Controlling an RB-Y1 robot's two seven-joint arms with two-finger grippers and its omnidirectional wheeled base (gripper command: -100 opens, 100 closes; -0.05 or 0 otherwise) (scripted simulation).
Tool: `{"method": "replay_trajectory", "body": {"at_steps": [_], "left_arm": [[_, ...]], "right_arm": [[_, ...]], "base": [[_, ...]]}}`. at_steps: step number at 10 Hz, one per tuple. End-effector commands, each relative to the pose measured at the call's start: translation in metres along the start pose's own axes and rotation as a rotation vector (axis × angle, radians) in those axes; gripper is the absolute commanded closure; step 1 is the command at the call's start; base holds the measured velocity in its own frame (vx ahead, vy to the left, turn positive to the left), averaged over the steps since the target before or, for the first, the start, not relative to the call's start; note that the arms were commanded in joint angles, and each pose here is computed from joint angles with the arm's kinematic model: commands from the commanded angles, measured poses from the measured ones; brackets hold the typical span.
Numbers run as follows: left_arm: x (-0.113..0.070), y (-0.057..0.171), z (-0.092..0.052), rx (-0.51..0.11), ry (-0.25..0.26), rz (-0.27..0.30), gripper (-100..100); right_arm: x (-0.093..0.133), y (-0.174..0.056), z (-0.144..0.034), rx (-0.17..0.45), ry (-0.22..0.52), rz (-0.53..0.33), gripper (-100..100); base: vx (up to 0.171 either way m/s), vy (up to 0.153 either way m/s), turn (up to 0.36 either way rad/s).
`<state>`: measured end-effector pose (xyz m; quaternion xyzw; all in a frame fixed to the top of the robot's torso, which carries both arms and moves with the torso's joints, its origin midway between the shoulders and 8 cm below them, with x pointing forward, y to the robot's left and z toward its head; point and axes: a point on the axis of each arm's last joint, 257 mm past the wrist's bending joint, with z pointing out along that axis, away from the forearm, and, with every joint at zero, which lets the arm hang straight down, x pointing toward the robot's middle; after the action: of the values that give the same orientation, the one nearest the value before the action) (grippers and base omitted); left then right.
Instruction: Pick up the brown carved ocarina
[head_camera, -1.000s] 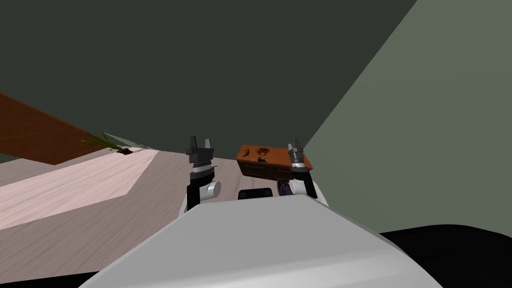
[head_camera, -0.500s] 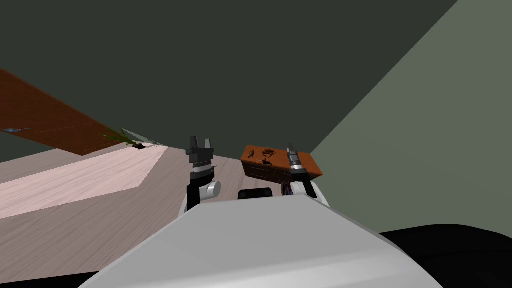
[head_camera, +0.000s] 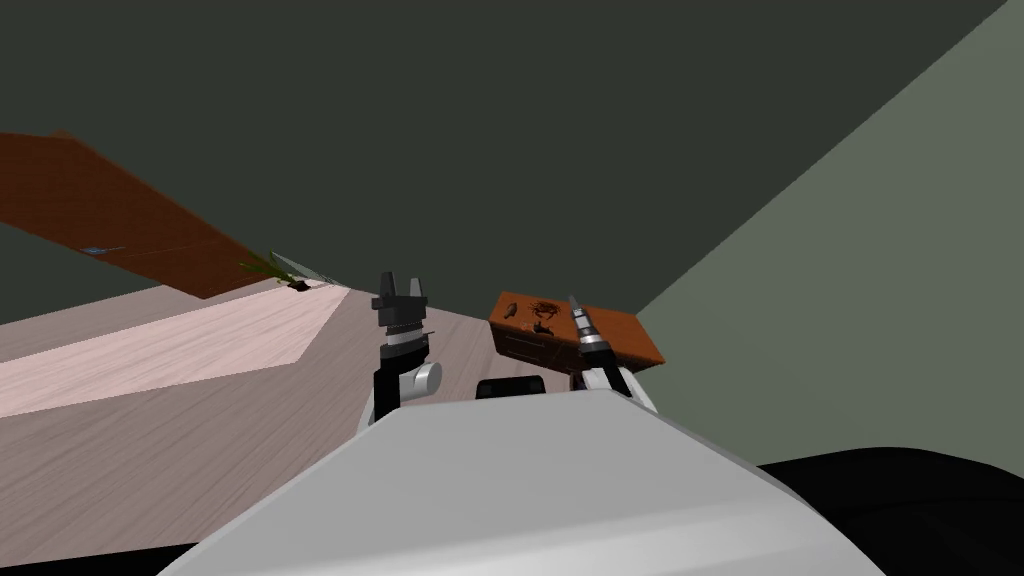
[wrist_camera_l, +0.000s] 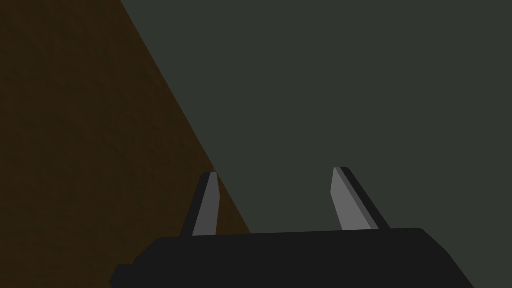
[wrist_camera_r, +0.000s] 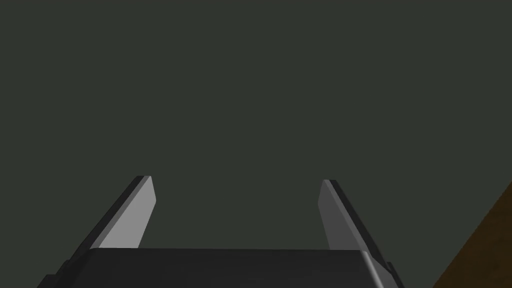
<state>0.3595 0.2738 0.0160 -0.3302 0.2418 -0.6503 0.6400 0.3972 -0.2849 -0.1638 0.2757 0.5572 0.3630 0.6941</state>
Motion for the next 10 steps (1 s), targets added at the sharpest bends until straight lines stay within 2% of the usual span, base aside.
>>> {"method": "replay_trajectory", "body": {"at_steps": [1,2,3,4,5,6,8,9,10], "left_arm": [[0.000,0.000,0.000,0.000,0.000,0.000,0],[0.000,0.000,0.000,0.000,0.000,0.000,0],[0.000,0.000,0.000,0.000,0.000,0.000,0],[0.000,0.000,0.000,0.000,0.000,0.000,0],[0.000,0.000,0.000,0.000,0.000,0.000,0],[0.000,0.000,0.000,0.000,0.000,0.000,0],[0.000,0.000,0.000,0.000,0.000,0.000,0],[0.000,0.000,0.000,0.000,0.000,0.000,0],[0.000,0.000,0.000,0.000,0.000,0.000,0]], "right_arm": [[0.012,-0.026,-0.007,0.058,0.047,-0.085,-100],[0.012,-0.026,-0.007,0.058,0.047,-0.104,-100],[0.021,-0.043,-0.013,0.096,0.081,-0.162,-100],[0.021,-0.043,-0.013,0.095,0.081,-0.169,-100],[0.029,-0.061,-0.020,0.133,0.118,-0.232,-100],[0.029,-0.061,-0.020,0.133,0.118,-0.237,-100],[0.045,-0.097,-0.037,0.206,0.197,-0.355,-100],[0.045,-0.097,-0.037,0.204,0.199,-0.375,-100],[0.052,-0.115,-0.047,0.239,0.242,-0.438,-100]], "base": [[0.066,0.074,0.223],[0.047,0.041,0.083],[0.049,0.044,0.159],[0.039,0.029,0.067],[0.043,0.035,0.165],[0.033,0.027,0.074],[0.047,0.036,0.227],[0.043,0.026,0.075],[0.042,0.030,0.160]]}}
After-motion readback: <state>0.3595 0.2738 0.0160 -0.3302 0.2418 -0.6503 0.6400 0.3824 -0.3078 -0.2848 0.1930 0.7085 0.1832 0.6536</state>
